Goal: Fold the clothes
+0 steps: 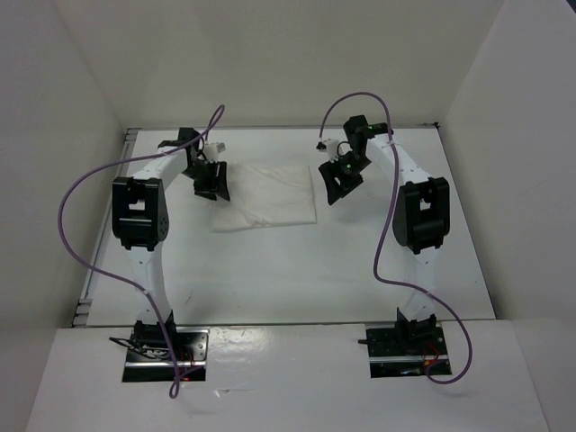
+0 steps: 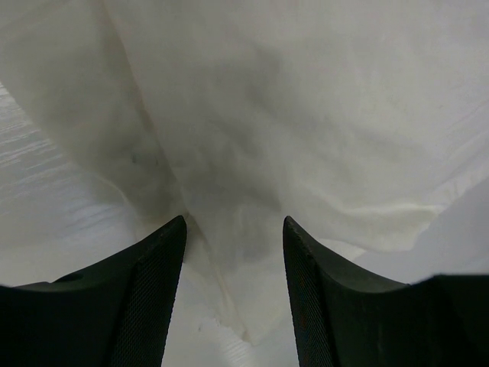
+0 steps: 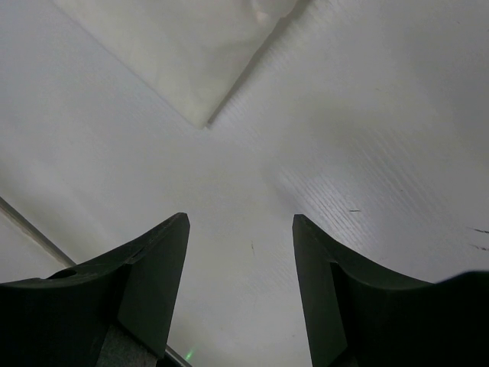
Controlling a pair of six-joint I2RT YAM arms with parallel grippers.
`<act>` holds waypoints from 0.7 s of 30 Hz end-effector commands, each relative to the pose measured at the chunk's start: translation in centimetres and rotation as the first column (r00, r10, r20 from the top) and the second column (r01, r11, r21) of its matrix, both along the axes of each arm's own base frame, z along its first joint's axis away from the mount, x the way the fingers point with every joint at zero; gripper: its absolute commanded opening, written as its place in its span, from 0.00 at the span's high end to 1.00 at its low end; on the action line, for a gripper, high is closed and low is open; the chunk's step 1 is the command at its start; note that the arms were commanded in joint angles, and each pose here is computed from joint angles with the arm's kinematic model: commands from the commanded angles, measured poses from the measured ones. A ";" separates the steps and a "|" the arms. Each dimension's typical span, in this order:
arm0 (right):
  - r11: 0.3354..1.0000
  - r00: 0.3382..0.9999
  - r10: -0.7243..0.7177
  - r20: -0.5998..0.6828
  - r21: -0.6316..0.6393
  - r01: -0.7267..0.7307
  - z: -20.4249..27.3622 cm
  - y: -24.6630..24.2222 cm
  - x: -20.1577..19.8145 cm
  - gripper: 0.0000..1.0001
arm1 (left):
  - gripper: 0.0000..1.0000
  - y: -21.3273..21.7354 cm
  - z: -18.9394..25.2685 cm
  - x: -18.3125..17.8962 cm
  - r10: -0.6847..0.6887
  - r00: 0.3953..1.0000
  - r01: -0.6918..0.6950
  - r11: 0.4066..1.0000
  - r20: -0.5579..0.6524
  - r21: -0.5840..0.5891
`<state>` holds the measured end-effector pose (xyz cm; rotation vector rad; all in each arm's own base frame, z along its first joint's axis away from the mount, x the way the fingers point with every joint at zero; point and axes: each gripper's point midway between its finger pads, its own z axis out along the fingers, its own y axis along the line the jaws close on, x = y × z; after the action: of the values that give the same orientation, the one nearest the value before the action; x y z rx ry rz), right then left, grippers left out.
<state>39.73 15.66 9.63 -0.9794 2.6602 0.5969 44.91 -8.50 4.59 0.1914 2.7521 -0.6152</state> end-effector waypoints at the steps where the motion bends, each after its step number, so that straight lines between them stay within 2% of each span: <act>1: 1.000 0.998 0.000 0.059 0.012 -0.001 2.4 0.3 -0.2 0.35 | 0.39 -0.6 0.5 0.6 0.003 1.000 -0.003 1.000 0.013 -0.004; 11: 1.000 0.998 -0.002 0.061 0.003 0.002 2.4 0.2 -0.2 0.35 | 0.39 0.1 0.3 -0.8 0.008 1.000 -0.008 0.999 0.000 0.036; 19: 1.000 0.999 0.002 0.048 0.018 -0.003 2.1 0.4 -0.3 0.35 | 0.58 0.4 0.8 -1.1 0.014 1.000 -0.014 0.999 0.008 0.053; 20: 1.000 0.999 0.002 0.048 0.018 -0.003 2.1 0.4 -0.3 0.35 | 0.61 0.4 0.8 -1.1 0.014 1.000 -0.014 0.999 0.009 0.053; 21: 1.000 0.999 0.002 0.048 0.018 -0.003 2.1 0.4 -0.3 0.35 | 0.68 0.4 1.1 -0.8 0.014 1.000 -0.014 0.999 0.018 0.052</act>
<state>39.59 15.47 9.52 -0.9749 2.6700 0.5850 43.79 -8.24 3.33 0.1934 2.7967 -0.5509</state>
